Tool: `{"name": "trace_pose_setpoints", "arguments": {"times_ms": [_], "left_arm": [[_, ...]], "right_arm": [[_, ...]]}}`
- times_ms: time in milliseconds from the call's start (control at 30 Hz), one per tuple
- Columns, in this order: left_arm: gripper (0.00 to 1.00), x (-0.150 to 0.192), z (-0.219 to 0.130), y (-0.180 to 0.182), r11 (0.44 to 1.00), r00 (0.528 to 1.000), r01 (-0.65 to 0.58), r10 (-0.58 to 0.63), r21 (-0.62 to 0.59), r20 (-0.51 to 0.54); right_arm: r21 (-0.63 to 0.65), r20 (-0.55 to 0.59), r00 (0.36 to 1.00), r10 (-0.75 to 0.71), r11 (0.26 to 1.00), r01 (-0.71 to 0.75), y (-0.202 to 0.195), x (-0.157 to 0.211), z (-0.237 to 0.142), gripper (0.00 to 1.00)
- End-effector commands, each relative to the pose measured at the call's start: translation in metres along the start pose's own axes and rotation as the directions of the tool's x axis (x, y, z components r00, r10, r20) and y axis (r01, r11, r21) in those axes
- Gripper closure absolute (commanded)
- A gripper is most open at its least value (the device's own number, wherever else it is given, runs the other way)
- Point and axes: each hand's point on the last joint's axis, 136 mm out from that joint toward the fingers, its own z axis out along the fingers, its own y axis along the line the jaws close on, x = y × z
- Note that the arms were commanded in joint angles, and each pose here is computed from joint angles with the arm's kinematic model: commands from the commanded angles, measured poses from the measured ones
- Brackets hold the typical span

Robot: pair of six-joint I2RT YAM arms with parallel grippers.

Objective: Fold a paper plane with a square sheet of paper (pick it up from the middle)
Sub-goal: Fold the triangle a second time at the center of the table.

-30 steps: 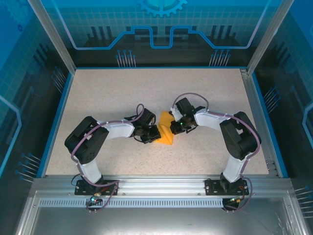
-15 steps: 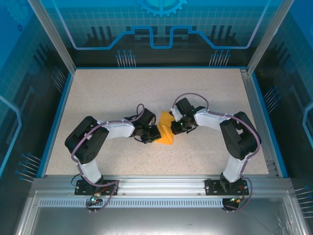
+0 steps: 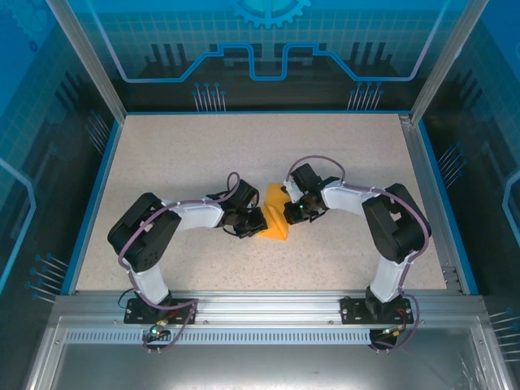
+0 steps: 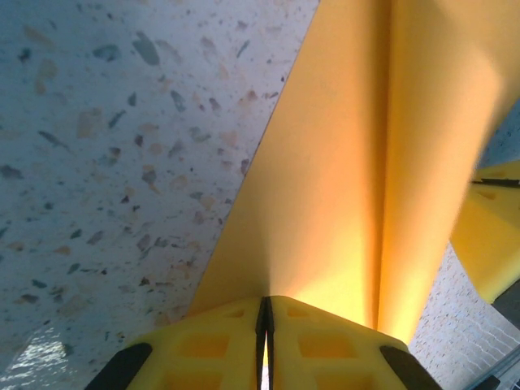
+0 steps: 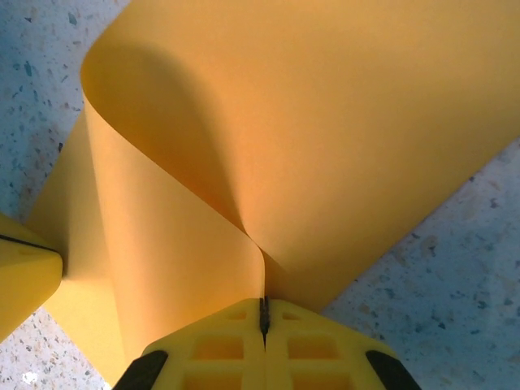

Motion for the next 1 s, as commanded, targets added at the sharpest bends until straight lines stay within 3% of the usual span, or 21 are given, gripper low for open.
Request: {"name": "trace_pose_setpoints", "arguments": {"times_ms": [0, 267, 400, 567, 767, 967], "left_arm": [[0.88, 0.005, 0.011, 0.024, 0.996, 1.0, 0.005, -0.007, -0.084, -0.024], [0.83, 0.003, 0.002, 0.012, 0.999, 1.0, -0.018, 0.018, -0.043, -0.004], [0.81, -0.006, -0.024, -0.017, 0.996, 0.997, -0.049, 0.044, 0.08, 0.062], [0.91, -0.019, -0.051, -0.056, 0.955, 0.994, -0.08, 0.054, 0.285, 0.097], [0.93, -0.028, -0.044, -0.081, 0.924, 0.997, -0.073, 0.053, 0.375, 0.063], [0.92, -0.035, -0.028, -0.086, 0.918, 0.998, -0.056, 0.045, 0.392, 0.038]], "right_arm": [[0.009, -0.023, 1.0, 0.001, 1.0, -0.001, 0.002, 0.004, 0.006, 0.96], [0.012, -0.035, 0.999, 0.003, 1.0, -0.002, 0.001, 0.007, 0.009, 0.96], [0.021, -0.044, 0.999, 0.004, 1.0, -0.004, -0.001, 0.009, 0.01, 0.96], [0.026, -0.049, 0.999, 0.005, 1.0, -0.003, -0.002, 0.01, 0.011, 0.96], [0.032, -0.05, 0.999, 0.005, 0.999, -0.003, -0.003, 0.009, 0.01, 0.97], [0.035, -0.05, 0.999, 0.006, 0.999, -0.004, -0.004, 0.008, 0.01, 0.97]]}}
